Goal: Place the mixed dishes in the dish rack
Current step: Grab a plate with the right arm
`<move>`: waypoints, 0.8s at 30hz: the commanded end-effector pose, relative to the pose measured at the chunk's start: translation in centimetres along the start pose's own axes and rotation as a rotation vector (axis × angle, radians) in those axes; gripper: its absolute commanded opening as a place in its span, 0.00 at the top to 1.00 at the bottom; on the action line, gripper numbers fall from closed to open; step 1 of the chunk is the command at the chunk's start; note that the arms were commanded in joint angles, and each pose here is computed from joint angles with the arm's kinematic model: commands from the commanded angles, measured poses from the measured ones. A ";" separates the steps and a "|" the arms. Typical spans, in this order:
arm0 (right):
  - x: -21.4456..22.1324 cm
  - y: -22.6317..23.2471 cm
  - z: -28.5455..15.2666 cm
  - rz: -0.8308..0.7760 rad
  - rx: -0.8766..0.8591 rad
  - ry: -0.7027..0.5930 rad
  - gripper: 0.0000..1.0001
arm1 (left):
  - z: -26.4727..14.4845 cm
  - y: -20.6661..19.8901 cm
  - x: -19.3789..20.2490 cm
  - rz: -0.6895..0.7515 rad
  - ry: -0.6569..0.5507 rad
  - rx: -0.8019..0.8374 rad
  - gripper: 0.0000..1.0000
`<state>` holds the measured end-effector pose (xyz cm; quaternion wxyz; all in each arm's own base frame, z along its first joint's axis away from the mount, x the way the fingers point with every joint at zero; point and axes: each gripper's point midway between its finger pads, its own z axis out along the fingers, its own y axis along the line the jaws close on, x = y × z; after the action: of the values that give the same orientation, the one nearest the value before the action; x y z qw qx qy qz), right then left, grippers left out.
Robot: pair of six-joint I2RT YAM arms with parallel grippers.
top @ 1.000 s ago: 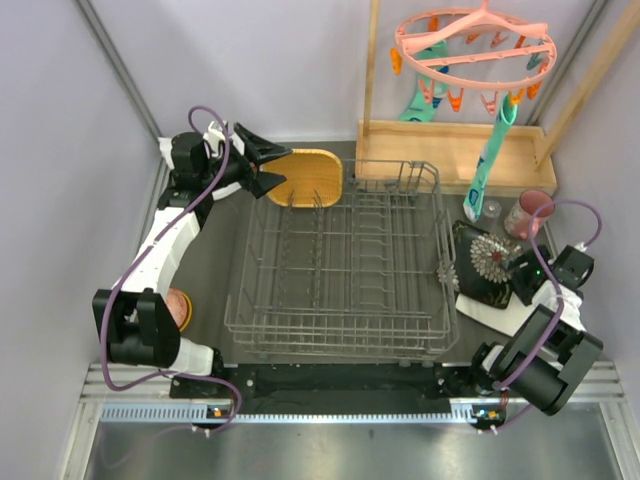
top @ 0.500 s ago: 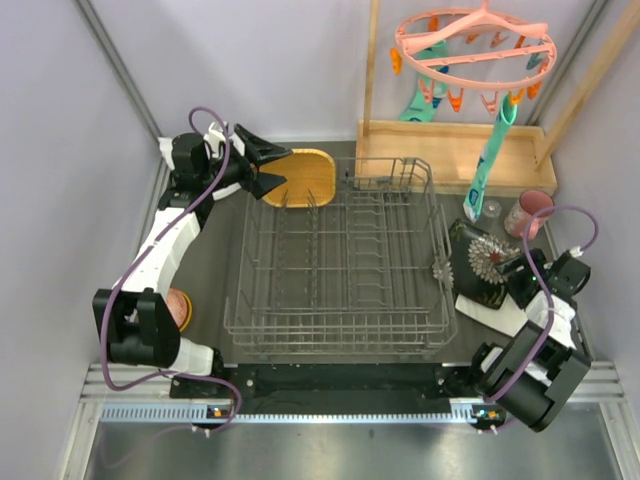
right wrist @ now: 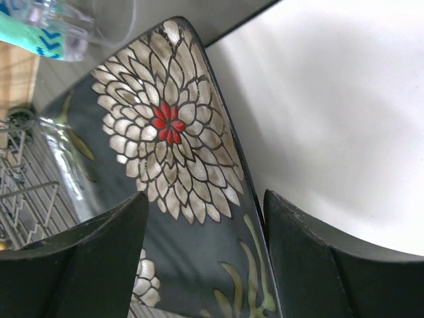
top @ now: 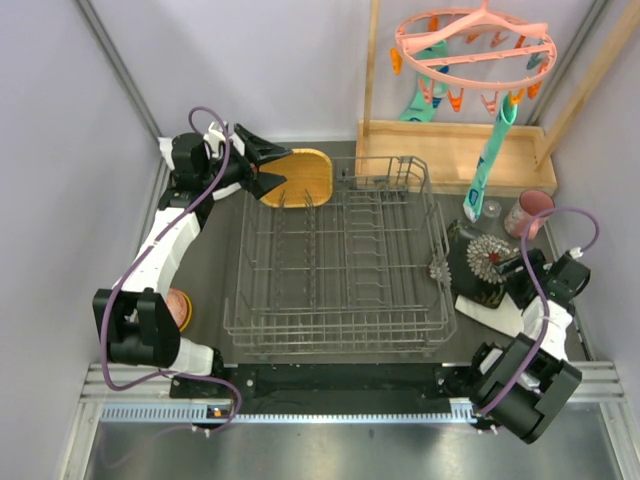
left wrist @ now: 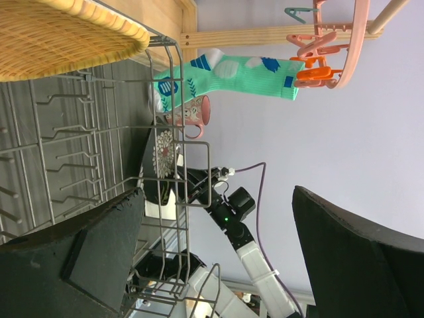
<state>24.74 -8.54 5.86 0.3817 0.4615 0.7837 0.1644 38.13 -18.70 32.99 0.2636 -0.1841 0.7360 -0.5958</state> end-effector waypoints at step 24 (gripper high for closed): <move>-1.3 4.0 -1.1 0.019 -0.152 -0.012 0.30 | -0.2 -1.0 0.0 0.038 -0.010 0.034 0.04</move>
<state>25.98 -7.33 9.18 0.4072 0.4543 0.7616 0.2185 38.13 -18.70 32.99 0.2634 -0.1842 0.7361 -0.5957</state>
